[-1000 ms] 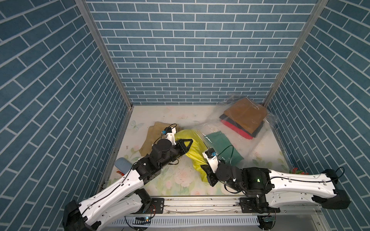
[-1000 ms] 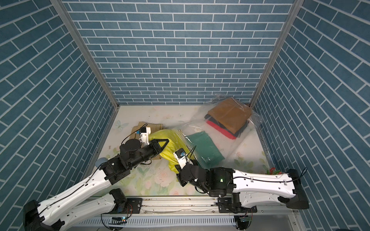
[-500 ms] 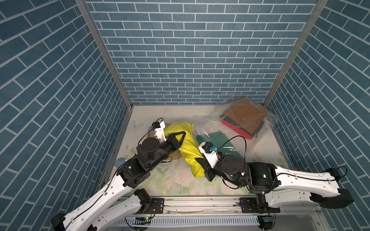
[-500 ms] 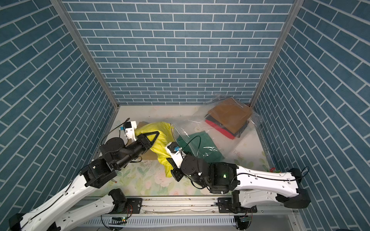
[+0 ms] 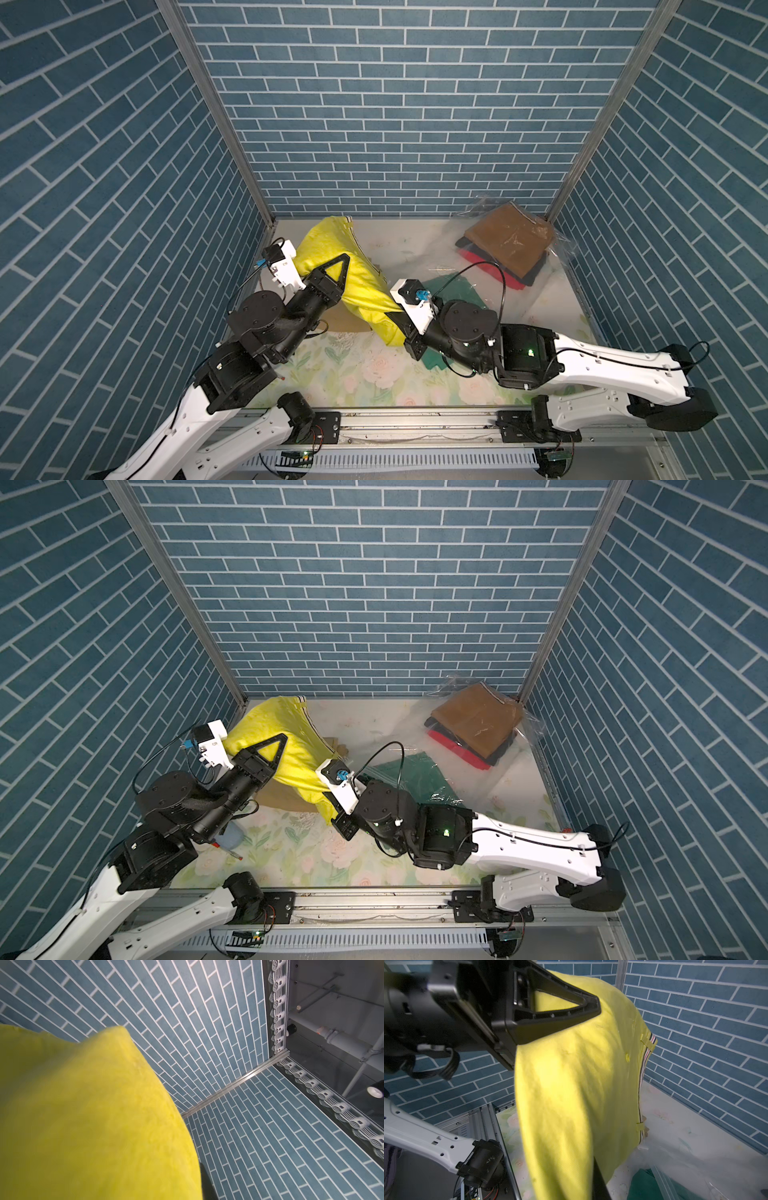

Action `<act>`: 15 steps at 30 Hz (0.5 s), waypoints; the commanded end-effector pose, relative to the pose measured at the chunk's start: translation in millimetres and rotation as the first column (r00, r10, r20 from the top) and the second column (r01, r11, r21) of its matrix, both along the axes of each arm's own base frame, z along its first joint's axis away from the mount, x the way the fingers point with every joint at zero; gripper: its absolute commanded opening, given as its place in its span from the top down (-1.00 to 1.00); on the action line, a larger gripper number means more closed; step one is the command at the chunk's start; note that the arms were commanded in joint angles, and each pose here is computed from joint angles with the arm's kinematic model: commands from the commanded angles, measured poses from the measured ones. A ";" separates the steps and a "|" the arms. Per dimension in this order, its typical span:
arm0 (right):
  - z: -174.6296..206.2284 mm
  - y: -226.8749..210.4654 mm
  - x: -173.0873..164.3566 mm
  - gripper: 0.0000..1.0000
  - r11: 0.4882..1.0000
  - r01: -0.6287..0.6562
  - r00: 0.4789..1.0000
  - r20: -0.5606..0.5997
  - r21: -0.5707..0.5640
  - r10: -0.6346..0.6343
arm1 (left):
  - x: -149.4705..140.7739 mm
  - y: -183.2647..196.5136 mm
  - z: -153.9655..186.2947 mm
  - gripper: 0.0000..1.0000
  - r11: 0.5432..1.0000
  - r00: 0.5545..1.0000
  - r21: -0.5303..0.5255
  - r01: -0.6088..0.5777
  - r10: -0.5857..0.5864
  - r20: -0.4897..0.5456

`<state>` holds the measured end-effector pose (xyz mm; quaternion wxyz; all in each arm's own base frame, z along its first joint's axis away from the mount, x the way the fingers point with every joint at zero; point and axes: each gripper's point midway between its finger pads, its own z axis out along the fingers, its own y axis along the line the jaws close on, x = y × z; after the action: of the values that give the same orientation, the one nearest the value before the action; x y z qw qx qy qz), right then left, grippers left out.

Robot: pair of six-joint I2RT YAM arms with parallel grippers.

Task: Take the trousers out of the vacuum bag
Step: Place the trousers at the center of the board.

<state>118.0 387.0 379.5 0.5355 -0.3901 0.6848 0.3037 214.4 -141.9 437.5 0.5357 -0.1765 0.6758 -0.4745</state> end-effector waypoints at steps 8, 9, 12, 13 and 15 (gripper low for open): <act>30.5 -3.4 65.9 1.00 0.996 0.064 0.996 0.059 0.055 -0.067 | 13.1 9.9 44.3 1.00 0.991 0.989 0.075 -0.113 0.104 0.107; 30.0 -3.0 71.8 1.00 0.996 0.074 0.995 0.063 0.044 -0.077 | 16.1 6.1 45.7 1.00 0.990 0.988 0.087 -0.111 0.101 0.113; 30.4 -3.1 89.8 1.00 0.994 0.107 0.991 0.083 0.019 -0.109 | 27.0 1.0 47.3 1.00 0.985 0.987 0.119 -0.128 0.115 0.115; 29.4 -2.8 94.7 1.00 0.993 0.116 0.989 0.087 0.011 -0.116 | 30.5 -0.2 47.4 1.00 0.983 0.986 0.126 -0.131 0.117 0.115; 33.2 -3.0 105.8 1.00 0.991 0.135 0.986 0.102 0.003 -0.134 | 39.9 -3.4 45.6 1.00 0.983 0.988 0.135 -0.125 0.110 0.113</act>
<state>200.0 389.0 384.4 0.5465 -0.3818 0.6970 0.2639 258.5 -141.4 443.6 0.5851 -0.1801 0.7045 -0.3590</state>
